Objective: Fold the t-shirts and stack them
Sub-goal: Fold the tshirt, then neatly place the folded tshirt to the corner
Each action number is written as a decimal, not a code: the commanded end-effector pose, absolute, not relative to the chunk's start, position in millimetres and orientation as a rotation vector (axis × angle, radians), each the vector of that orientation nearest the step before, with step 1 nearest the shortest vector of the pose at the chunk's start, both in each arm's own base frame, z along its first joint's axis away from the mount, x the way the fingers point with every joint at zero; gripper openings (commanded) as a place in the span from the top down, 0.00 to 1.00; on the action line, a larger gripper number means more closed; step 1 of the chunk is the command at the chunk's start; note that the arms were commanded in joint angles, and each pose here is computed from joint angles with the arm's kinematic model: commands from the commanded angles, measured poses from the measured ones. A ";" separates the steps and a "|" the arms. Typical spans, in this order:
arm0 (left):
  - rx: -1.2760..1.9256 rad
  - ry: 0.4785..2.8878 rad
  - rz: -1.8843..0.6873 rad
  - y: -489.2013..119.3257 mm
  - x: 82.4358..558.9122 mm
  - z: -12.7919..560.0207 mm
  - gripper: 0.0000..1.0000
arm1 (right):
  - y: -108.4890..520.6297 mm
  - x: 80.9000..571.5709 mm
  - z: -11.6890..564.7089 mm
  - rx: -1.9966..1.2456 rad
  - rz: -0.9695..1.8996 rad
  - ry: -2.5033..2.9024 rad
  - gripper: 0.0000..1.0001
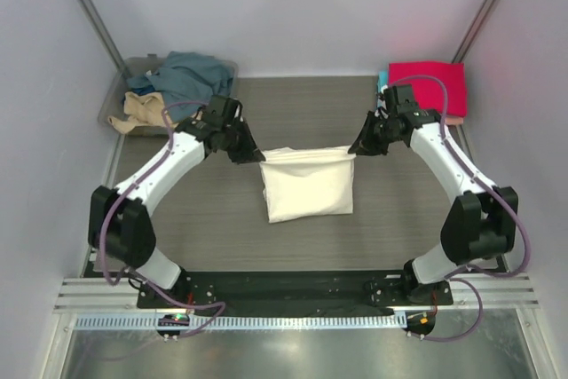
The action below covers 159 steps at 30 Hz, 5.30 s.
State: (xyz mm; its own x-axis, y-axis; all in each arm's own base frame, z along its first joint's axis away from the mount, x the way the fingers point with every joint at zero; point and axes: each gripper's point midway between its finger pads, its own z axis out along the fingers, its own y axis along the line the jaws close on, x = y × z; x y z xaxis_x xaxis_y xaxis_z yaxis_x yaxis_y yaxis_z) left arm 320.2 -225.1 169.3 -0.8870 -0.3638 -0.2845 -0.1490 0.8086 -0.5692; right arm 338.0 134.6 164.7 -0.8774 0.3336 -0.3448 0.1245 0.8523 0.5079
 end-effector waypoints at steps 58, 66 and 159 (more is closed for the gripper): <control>-0.129 2.605 -0.182 -123.4 286.2 172.1 0.25 | 160.4 316.8 111.1 0.079 0.625 2.427 0.00; -0.114 2.544 -0.144 -105.6 266.4 170.4 0.25 | 159.6 381.9 86.4 0.121 0.786 2.388 0.00; -0.248 2.264 -0.148 -62.4 221.1 193.4 0.23 | -38.5 537.1 382.7 -0.174 0.628 1.853 0.99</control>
